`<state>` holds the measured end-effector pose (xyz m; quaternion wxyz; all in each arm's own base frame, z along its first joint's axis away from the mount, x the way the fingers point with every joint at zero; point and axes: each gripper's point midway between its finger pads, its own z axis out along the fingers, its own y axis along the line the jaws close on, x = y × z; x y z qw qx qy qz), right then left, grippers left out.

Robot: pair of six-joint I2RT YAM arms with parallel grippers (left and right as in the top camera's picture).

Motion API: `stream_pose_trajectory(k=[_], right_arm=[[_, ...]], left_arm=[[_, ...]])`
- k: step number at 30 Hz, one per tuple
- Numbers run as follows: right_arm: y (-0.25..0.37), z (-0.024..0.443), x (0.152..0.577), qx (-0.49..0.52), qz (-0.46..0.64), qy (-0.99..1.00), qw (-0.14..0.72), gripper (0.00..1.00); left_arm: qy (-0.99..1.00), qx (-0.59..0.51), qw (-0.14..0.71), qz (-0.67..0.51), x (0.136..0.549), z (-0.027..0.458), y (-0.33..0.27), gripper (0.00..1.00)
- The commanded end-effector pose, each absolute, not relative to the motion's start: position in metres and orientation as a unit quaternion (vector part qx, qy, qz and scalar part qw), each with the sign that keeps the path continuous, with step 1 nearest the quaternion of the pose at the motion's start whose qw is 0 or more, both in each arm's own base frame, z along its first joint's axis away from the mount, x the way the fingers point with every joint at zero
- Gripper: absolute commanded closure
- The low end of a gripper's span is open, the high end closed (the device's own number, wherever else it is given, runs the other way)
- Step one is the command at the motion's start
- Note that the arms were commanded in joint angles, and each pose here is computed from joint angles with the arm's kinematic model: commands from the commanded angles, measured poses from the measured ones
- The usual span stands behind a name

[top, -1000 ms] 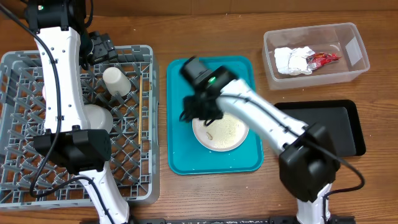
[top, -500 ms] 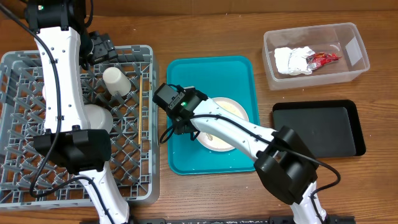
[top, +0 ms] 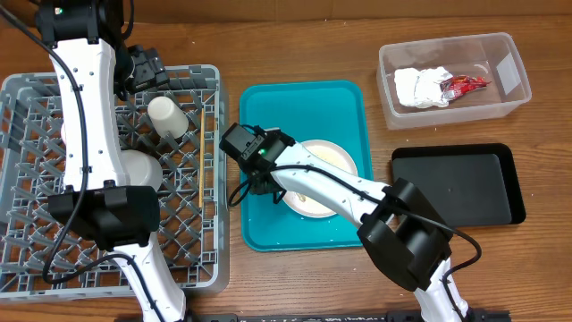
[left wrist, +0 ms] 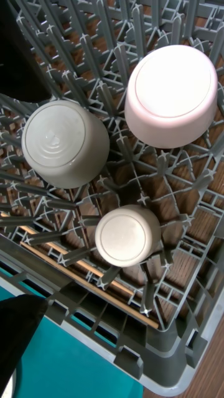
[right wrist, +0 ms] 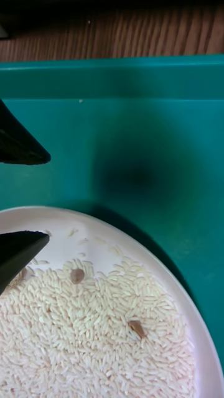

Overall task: Sort waste into correct bins and load items into the dishwasher
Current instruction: 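Grasp the white plate rim with the right gripper and lift, then carry the plate right and tip the rice onto the black tray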

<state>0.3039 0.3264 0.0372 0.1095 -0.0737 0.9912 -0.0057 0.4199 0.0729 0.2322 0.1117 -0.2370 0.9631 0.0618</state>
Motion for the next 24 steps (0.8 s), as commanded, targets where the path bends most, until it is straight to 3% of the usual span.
stream_pose_trajectory(k=[1,4,14,24], right_arm=[[0.321,0.023,0.296,-0.074,-0.016,0.992,0.099,0.63],[0.324,0.021,0.294,-0.067,-0.012,0.993,0.099,0.68],[0.324,0.007,0.289,-0.08,-0.035,0.991,0.102,0.7],[0.322,0.005,0.289,-0.08,-0.044,0.991,0.099,0.96]], left_arm=[[0.964,-0.225,0.125,0.064,0.421,0.241,0.071,0.0],[0.964,-0.225,0.125,0.064,0.421,0.241,0.071,0.0],[0.964,-0.225,0.125,0.064,0.421,0.241,0.071,0.0],[0.964,-0.225,0.125,0.064,0.421,0.24,0.071,0.0]])
